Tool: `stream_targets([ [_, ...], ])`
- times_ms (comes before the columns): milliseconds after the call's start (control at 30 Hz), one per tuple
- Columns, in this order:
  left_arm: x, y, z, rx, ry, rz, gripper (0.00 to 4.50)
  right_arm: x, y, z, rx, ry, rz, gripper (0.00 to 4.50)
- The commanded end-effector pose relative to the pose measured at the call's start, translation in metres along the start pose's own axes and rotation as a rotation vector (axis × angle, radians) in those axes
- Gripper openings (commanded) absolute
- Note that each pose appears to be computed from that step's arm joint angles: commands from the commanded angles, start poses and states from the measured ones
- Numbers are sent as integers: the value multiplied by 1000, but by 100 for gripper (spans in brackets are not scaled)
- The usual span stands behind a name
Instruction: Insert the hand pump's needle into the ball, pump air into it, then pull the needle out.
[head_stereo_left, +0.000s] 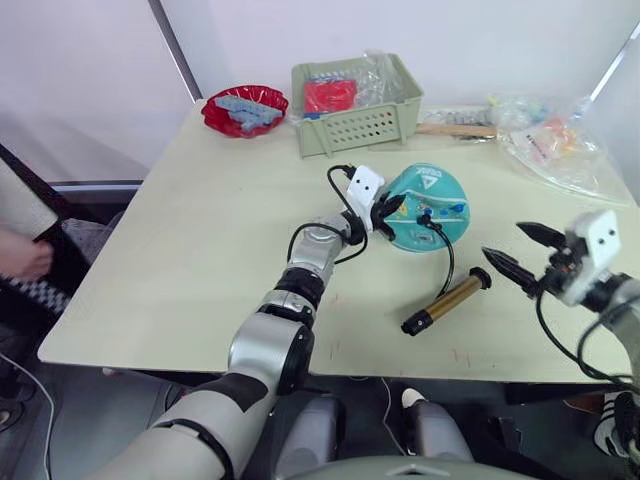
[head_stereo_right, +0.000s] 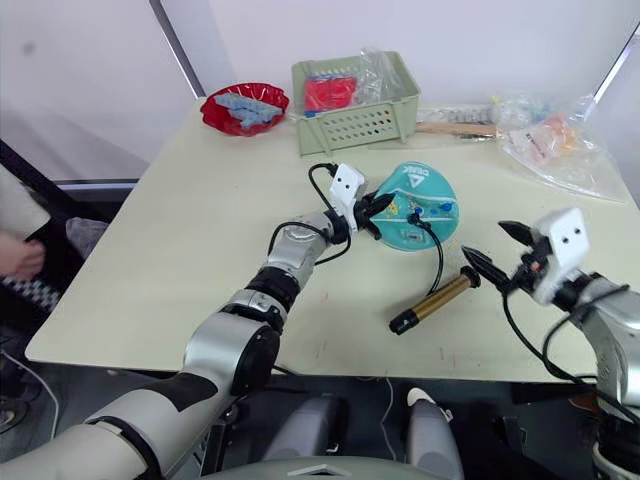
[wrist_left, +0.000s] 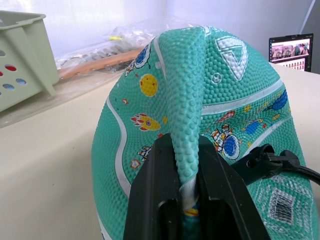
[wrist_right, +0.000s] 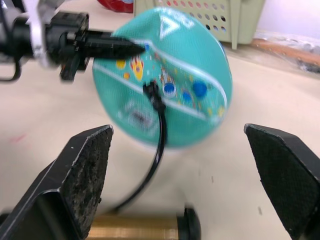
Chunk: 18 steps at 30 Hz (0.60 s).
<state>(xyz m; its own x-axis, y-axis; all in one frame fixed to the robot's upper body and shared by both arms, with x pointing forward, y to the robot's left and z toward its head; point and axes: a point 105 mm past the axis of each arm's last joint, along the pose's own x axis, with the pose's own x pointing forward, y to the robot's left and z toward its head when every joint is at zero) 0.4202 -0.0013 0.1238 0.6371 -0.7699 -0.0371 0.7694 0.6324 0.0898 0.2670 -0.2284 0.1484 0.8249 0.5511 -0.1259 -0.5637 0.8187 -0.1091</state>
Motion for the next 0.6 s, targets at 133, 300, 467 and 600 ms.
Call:
stream_targets([
  [133,-2,-15,-31,-29,114,-59,0,-48,-1,7,-67,-81,69,441],
  [300,-2,-15,-29,-26,95,-60,84,-72,-4,7,-106,-121,62,450],
  [467,-3,-12,-21,-22,61,-51,287,-86,-2,1,-106,-136,62,450],
  [600,-3,-11,-4,-10,-13,-63,445,-92,0,-1,-103,-155,65,450],
])
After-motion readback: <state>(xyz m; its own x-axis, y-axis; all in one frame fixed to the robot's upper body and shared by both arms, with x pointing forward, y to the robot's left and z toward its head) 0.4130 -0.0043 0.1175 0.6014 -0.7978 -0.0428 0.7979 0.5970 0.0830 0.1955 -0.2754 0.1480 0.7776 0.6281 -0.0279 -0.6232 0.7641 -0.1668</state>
